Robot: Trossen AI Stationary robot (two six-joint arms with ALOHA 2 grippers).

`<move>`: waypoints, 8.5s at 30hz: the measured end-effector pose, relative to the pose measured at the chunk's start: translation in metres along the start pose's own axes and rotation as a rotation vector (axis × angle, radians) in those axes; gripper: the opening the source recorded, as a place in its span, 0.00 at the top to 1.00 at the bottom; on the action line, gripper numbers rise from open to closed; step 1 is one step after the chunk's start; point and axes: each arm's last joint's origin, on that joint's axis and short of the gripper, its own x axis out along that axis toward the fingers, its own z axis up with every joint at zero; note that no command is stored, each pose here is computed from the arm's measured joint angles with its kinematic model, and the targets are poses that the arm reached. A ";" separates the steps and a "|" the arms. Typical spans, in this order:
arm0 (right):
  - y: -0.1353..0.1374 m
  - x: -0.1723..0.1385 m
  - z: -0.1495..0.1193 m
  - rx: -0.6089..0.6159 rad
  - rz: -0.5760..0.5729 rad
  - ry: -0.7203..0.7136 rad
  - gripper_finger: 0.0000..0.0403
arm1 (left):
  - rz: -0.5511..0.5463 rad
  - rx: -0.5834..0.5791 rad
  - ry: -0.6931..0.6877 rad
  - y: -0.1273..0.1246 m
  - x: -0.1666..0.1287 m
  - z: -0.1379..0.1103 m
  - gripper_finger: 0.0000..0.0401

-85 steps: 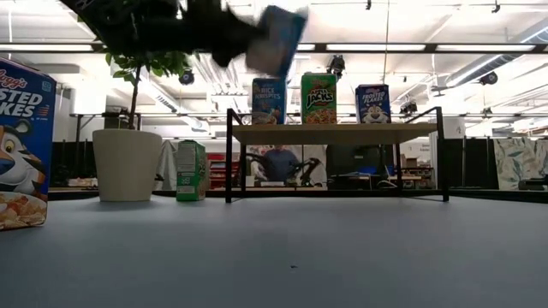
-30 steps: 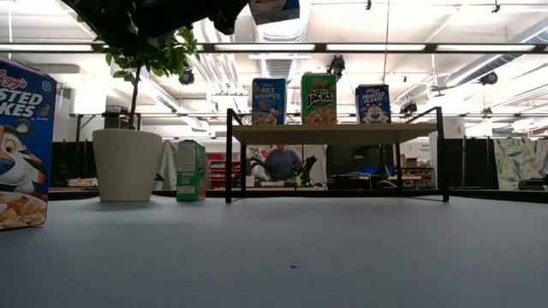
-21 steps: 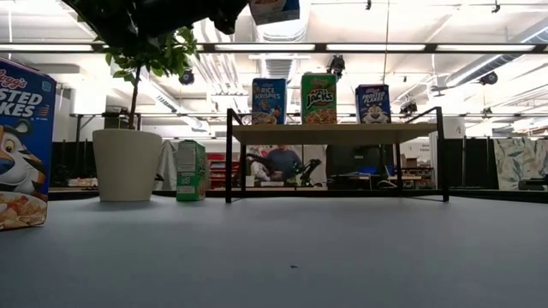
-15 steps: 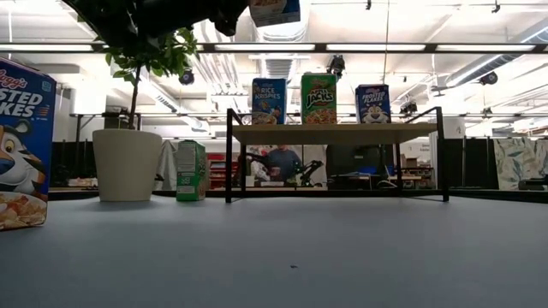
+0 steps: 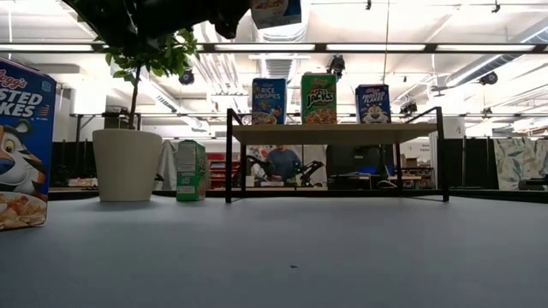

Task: Stack cereal on shelf
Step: Put the light blue cereal box on the shelf aligned with the other light blue cereal boxes, then put the right blue cereal box on the shelf aligned with the other blue cereal box

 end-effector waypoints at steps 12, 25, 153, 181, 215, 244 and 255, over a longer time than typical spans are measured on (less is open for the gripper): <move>-0.022 0.002 -0.015 -0.051 -0.052 0.099 0.63 | 0.038 0.066 0.108 -0.007 -0.033 0.038 0.50; -0.058 0.041 -0.095 -0.020 -0.199 0.236 0.62 | 0.069 -0.016 0.120 -0.019 -0.059 0.028 0.50; -0.071 0.067 -0.047 -0.090 -0.220 0.671 0.97 | 0.055 -0.072 0.106 -0.042 -0.068 -0.005 0.50; -0.075 0.059 -0.019 -0.128 -0.229 0.651 0.97 | 0.055 -0.071 0.105 -0.042 -0.068 -0.005 0.50; -0.014 -0.043 0.006 -0.164 0.060 0.524 0.97 | 0.414 -0.907 0.935 -0.111 -0.031 0.039 0.54; -0.010 -0.077 -0.012 -0.131 0.167 0.388 0.97 | 0.964 -0.857 1.554 -0.240 -0.012 0.000 0.23; -0.008 -0.077 -0.016 -0.134 0.171 0.400 0.97 | 0.990 -0.812 1.584 -0.247 -0.010 -0.016 0.36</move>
